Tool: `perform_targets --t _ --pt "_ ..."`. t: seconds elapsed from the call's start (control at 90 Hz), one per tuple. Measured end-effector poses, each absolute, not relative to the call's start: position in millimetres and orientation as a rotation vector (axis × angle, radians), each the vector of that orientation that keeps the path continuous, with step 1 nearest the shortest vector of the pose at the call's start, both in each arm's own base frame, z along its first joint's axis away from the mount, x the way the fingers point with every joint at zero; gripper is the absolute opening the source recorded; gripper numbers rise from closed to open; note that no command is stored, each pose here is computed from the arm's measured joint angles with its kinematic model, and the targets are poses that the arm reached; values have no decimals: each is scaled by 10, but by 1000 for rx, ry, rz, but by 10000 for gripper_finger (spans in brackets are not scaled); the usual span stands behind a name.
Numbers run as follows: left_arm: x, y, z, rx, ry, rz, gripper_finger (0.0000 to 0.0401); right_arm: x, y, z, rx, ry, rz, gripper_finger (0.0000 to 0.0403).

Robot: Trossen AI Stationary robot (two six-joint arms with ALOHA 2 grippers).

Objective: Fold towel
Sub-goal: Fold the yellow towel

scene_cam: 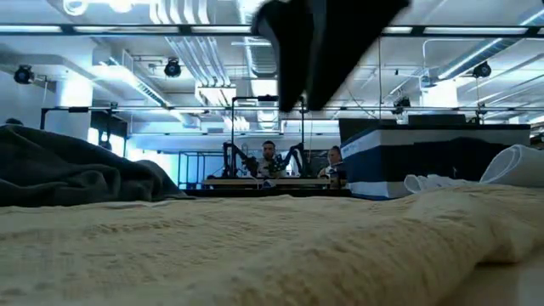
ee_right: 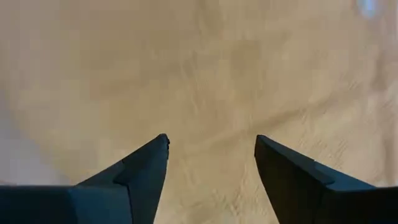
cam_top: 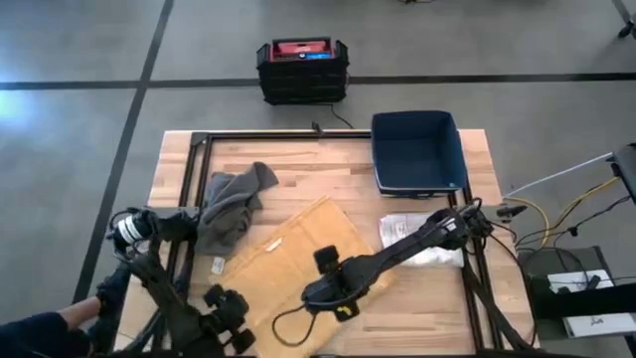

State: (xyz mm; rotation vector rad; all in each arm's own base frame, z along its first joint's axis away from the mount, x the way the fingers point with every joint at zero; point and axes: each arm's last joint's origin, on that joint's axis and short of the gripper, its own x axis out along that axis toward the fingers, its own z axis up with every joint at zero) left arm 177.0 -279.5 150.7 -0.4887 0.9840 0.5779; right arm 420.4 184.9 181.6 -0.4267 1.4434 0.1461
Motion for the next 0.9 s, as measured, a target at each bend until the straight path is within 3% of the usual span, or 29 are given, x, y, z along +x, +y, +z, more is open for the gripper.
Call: perform_targets --t 0.133,0.522,0.8,0.9 --pt "1820 -2696 1350 -489 1008 589 0 4031 1656 1462 -424 1541 89 198" --pt "1686 -2416 1193 -316 1012 700 0 3514 1617 1052 -159 1518 -3 162" --pt "1574 -2265 1239 -134 1103 797 0 3358 2057 1098 -107 1464 -6 149" --pt "1632 -2311 1344 -166 1105 784 0 3333 2111 1247 -122 1467 26 145"
